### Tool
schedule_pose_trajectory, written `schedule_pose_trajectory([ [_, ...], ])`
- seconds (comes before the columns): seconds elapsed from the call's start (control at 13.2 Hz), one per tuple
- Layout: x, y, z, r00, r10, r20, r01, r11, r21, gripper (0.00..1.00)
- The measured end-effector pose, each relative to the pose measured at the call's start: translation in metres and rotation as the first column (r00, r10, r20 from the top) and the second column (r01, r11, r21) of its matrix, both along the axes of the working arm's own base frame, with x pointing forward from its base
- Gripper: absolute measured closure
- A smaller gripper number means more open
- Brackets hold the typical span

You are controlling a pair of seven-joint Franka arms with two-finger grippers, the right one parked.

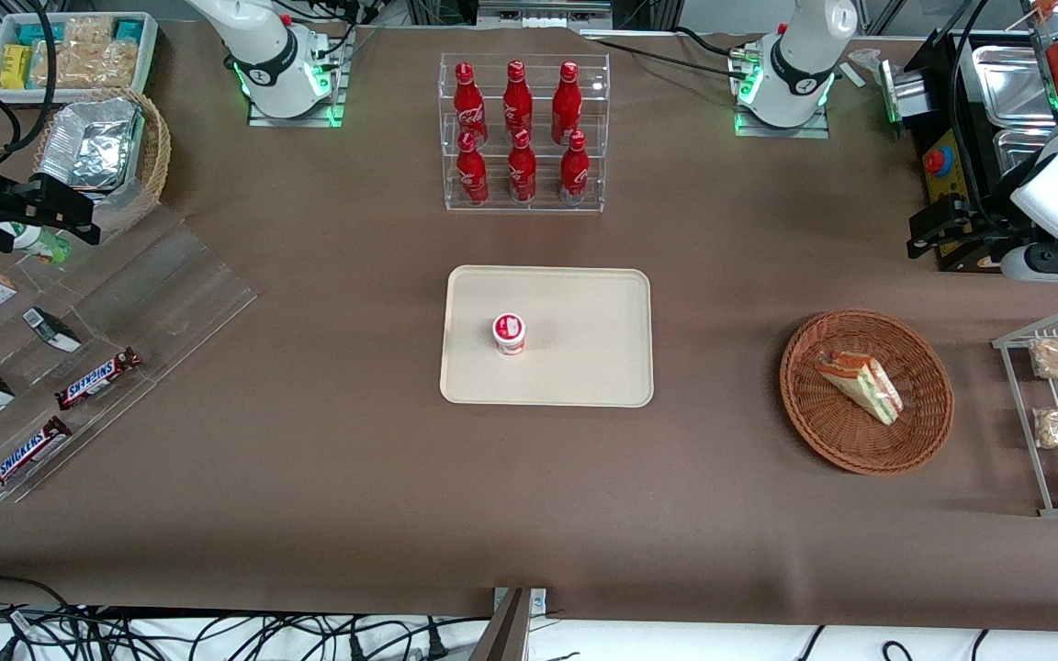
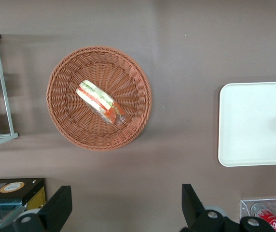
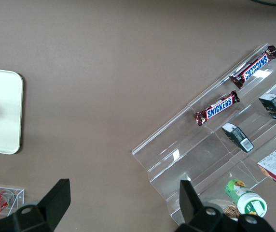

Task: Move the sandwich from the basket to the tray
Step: 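Move the left gripper over the wicker basket above the wrapped sandwich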

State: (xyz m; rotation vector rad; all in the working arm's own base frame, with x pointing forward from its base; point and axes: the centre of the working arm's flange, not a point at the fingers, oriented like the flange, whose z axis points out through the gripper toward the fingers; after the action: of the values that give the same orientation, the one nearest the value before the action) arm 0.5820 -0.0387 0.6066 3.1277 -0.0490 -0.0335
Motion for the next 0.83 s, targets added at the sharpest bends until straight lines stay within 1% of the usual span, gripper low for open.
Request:
schedule_pose_trajectory([
  [0.3, 0.001, 0.001, -0.001, 1.0, 0.002, -0.001, -0.002, 1.0, 0.0, 0.0],
  [0.45, 0.003, 0.004, -0.005, 1.0, 0.008, -0.007, -0.008, 1.0, 0.0, 0.0],
  [0.61, 0.01, 0.009, -0.018, 1.0, 0.015, -0.024, -0.015, 1.0, 0.0, 0.0],
  [0.83, 0.029, 0.025, -0.05, 0.998, 0.044, -0.043, -0.043, 0.999, 0.005, 0.0],
])
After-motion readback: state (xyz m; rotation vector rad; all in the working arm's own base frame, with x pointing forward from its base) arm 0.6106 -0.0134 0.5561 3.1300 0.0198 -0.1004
